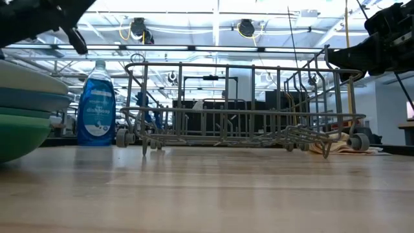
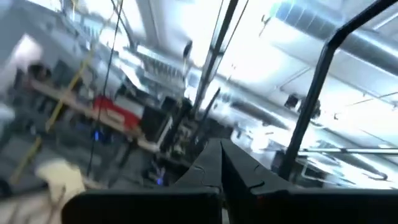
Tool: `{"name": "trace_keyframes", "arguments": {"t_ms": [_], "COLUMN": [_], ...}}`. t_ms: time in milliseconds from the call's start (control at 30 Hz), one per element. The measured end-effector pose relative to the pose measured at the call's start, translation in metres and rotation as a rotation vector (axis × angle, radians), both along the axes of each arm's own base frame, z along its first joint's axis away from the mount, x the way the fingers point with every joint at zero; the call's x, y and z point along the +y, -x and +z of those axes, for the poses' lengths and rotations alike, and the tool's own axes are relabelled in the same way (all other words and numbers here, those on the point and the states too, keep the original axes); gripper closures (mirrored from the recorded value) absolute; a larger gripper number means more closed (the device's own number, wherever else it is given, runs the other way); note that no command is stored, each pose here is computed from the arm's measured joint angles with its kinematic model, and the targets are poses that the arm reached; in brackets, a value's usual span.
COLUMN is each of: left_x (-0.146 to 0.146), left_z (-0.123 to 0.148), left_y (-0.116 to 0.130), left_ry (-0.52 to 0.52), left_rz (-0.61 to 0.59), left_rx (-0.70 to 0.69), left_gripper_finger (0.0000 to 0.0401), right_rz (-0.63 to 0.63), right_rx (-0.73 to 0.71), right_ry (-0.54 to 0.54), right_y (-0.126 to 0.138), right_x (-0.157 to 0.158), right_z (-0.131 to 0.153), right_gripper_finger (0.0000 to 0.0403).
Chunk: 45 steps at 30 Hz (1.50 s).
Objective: Sort dishes
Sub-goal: Put the light blue plate into the dish rack
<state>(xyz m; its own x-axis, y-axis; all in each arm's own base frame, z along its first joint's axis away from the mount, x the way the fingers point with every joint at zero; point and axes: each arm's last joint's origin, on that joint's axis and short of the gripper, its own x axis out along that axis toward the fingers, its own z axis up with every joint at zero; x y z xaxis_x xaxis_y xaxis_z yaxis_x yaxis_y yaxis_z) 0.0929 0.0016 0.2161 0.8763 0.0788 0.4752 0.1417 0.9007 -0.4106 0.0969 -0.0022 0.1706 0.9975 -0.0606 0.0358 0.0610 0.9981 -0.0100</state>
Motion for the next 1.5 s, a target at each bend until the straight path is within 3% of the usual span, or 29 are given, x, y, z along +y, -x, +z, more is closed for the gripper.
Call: {"name": "trace_keyframes", "arguments": {"t_ms": [233, 333, 467, 667, 733, 933, 1233, 1500], "left_x": [-0.011, -0.017, -0.021, -0.025, -0.028, -0.045, -0.08, -0.107], "left_z": [0.027, 0.045, 0.061, 0.082, 0.081, 0.057, 0.052, 0.027], "left_y": [-0.018, -0.03, -0.05, -0.072, -0.079, -0.084, -0.079, -0.096], "left_ry": [-0.09, -0.181, -0.275, -0.316, -0.329, -0.343, -0.542, -0.806], "left_rz": [-0.151, -0.194, -0.158, -0.164, -0.263, -0.427, -0.522, -0.549], "left_rx": [0.076, 0.103, 0.206, 0.127, 0.217, 0.755, 0.938, 1.047], "left_gripper_finger": [0.0401, 0.0401, 0.0401, 0.0401, 0.04, 0.0361, 0.0262, 0.0251], "right_rz": [0.0, 0.0, 0.0, -0.001, -0.002, -0.004, -0.003, -0.003], "right_rx": [0.0, 0.0, 0.0, 0.0, -0.003, -0.007, -0.007, -0.006], "right_ry": [0.0, 0.0, 0.0, 0.0, 0.007, 0.026, 0.028, 0.031], "right_y": [0.0, 0.0, 0.0, 0.0, 0.0, 0.0, 0.0, 0.0], "right_x": [0.0, 0.0, 0.0, 0.0, 0.0, 0.0, 0.0, 0.0], "right_z": [0.0, 0.0, 0.0, 0.0, 0.0, 0.001, 0.001, 0.001], "right_gripper_finger": [0.0394, 0.0394, 0.0394, 0.0394, 0.0394, 0.0394, 0.0394, 0.0394]}}
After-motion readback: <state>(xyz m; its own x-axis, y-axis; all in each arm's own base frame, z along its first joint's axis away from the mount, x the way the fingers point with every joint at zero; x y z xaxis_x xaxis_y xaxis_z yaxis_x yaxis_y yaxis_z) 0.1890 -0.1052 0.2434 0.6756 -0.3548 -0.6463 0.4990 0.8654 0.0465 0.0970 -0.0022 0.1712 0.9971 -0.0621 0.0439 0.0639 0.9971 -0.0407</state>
